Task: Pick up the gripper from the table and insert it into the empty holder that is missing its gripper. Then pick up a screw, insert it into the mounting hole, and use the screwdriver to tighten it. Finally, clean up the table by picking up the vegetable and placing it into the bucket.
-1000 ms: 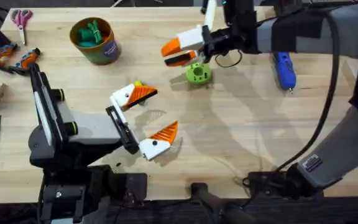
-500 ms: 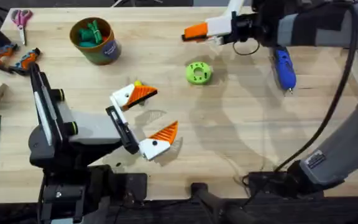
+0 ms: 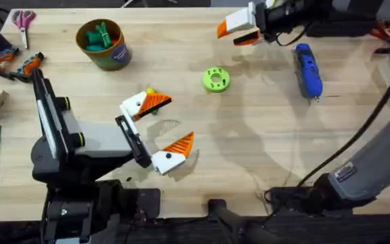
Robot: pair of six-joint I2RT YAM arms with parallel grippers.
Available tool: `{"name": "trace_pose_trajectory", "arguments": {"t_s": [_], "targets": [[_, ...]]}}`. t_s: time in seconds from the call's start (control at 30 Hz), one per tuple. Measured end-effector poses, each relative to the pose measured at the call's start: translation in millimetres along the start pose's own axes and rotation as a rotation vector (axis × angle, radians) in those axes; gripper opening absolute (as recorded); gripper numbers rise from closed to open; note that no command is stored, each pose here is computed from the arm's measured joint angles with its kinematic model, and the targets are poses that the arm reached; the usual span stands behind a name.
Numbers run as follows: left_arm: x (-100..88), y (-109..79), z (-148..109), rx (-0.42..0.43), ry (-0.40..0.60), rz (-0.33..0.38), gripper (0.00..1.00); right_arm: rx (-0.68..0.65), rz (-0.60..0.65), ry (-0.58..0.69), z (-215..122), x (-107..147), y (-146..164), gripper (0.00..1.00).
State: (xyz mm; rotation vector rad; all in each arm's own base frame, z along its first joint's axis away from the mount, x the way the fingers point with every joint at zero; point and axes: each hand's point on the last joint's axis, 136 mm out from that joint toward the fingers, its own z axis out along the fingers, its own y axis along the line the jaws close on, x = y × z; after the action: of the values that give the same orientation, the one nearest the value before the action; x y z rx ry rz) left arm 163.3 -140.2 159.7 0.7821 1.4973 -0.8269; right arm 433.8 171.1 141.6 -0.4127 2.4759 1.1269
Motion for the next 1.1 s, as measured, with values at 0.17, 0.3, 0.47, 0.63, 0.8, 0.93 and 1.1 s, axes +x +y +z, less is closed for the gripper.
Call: {"name": "trace_pose_trajectory", "arguments": {"t_s": [0.17,0.3,0.47,0.63,0.8,0.93,1.1], "targets": [[0.0,0.0,0.0,0.000,0.000,0.000,0.986,0.127,-0.010,0.151,-4.3,29.5,13.2,0.991],[0.0,0.0,0.0,0.000,0.000,0.000,0.986,0.221,-0.016,0.276,-8.1,60.4,25.0,0.991],[0.0,0.1,0.0,0.000,0.000,0.000,0.986,0.356,-0.063,0.367,-10.1,80.7,28.5,0.991],[0.0,0.0,0.0,0.000,0.000,0.000,0.987,0.448,-0.105,0.424,-15.7,95.1,40.4,0.991],[0.0,0.0,0.0,0.000,0.000,0.000,0.985,0.474,-0.145,0.360,-29.9,114.1,65.2,0.991],[0.0,0.0,0.0,0.000,0.000,0.000,0.986,0.471,-0.157,0.210,-30.5,114.0,63.5,0.990],[0.0,0.0,0.0,0.000,0.000,0.000,0.987,0.460,-0.171,0.074,-4.0,114.0,40.0,0.991]]}}
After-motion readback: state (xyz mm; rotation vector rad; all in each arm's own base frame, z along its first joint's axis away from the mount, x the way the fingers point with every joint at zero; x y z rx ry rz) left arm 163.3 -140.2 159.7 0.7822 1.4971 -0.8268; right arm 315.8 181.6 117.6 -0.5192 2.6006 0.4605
